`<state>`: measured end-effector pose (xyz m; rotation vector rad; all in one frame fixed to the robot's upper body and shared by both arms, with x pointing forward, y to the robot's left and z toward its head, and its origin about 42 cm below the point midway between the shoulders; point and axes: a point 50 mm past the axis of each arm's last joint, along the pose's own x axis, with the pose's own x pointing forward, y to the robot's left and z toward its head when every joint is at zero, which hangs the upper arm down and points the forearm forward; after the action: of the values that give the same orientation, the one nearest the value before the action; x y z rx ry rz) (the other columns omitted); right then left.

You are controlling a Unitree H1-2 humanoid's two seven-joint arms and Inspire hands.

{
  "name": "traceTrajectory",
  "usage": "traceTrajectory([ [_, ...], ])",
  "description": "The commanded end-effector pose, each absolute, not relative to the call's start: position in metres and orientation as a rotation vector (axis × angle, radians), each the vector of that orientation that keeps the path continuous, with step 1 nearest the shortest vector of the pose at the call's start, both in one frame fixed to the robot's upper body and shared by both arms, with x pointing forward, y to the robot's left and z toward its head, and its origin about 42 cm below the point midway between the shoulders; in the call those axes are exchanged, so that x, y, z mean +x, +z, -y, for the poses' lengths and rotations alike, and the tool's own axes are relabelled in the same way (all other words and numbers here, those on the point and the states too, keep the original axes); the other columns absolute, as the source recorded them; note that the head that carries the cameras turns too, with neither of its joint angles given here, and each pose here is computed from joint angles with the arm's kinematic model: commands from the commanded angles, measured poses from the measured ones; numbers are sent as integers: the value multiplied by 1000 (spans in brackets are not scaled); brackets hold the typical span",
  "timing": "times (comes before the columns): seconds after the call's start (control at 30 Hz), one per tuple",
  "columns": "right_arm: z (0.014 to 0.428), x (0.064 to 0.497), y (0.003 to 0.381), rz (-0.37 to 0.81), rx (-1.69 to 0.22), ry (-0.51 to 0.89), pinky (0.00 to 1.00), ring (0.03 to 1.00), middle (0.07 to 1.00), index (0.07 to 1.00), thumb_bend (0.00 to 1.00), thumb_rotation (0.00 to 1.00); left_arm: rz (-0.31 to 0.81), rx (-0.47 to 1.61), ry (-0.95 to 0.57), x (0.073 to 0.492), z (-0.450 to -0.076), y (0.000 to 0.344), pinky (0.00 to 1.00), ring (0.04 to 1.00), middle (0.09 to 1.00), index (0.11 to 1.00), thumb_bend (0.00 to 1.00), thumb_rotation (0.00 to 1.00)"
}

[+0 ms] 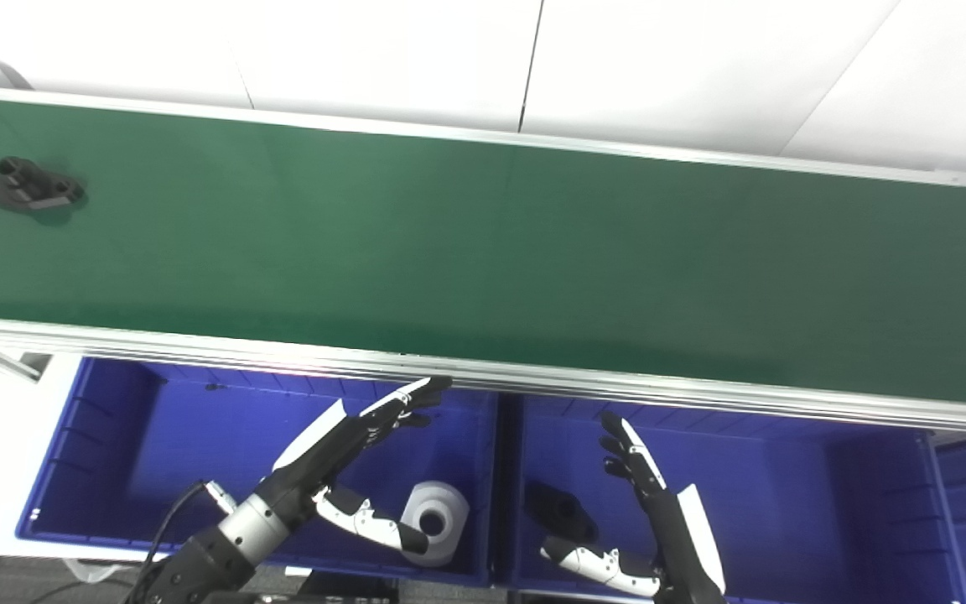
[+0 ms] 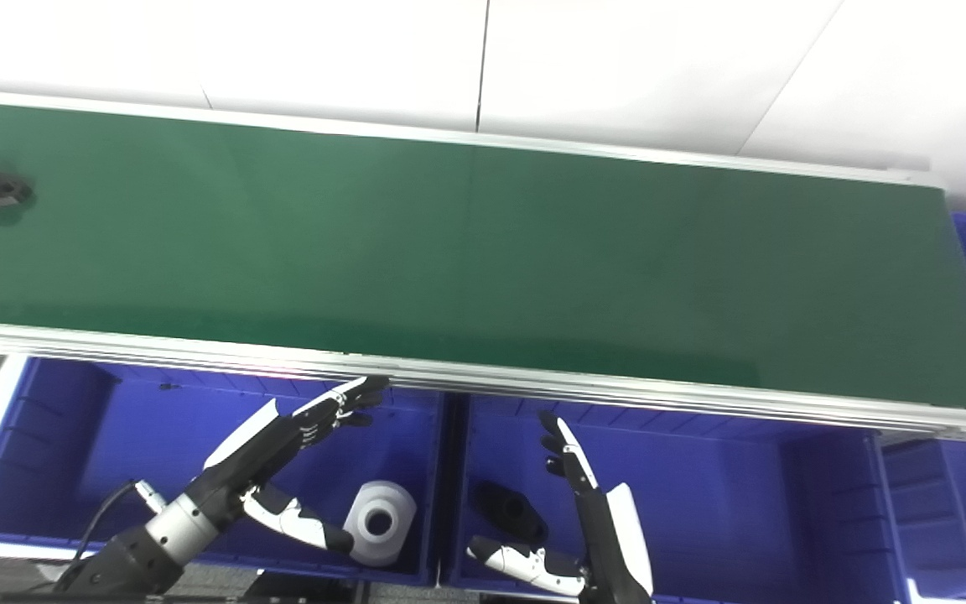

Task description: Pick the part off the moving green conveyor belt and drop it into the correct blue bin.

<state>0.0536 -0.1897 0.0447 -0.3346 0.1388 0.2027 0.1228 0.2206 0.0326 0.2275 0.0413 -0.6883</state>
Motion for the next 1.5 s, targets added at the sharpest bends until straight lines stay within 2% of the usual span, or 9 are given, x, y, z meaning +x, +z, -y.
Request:
traceTrajectory([
  [0.0, 190, 55, 52, -66, -323, 184, 817, 889, 931, 935, 860, 398, 14, 217, -676, 125, -219, 38, 838, 929, 964, 925, 853, 297],
  [0.53, 196, 53, 49, -51, -310, 180, 825, 894, 931, 936, 865, 363, 13, 260, -700, 123, -213, 35, 873, 962, 992, 949, 864, 289],
  [0.73, 197, 57, 46, -45, -322, 191, 828, 907, 945, 950, 873, 402, 12, 301, -727, 123, -211, 34, 902, 983, 1000, 982, 882, 298],
  [0.87, 199, 61, 45, -48, -302, 208, 831, 910, 952, 955, 875, 392, 8, 326, -738, 123, -210, 32, 918, 995, 1000, 988, 894, 303],
  [1.1, 208, 66, 35, -50, -298, 209, 786, 891, 948, 969, 889, 380, -8, 339, -747, 125, -204, 24, 892, 984, 1000, 977, 903, 311],
  [1.3, 212, 66, 29, -76, -311, 216, 767, 903, 967, 999, 915, 408, -18, 320, -746, 126, -201, 19, 836, 954, 988, 958, 902, 334],
  [1.4, 213, 66, 28, -79, -310, 216, 809, 926, 978, 1000, 922, 409, -19, 314, -740, 127, -200, 17, 834, 951, 983, 952, 899, 323],
  [1.43, 213, 66, 28, -78, -313, 215, 882, 951, 984, 1000, 919, 402, -19, 315, -737, 128, -200, 17, 828, 946, 979, 947, 898, 320],
  [1.47, 214, 66, 28, -83, -314, 213, 908, 959, 986, 1000, 918, 400, -20, 314, -737, 128, -199, 16, 826, 944, 977, 946, 898, 319],
])
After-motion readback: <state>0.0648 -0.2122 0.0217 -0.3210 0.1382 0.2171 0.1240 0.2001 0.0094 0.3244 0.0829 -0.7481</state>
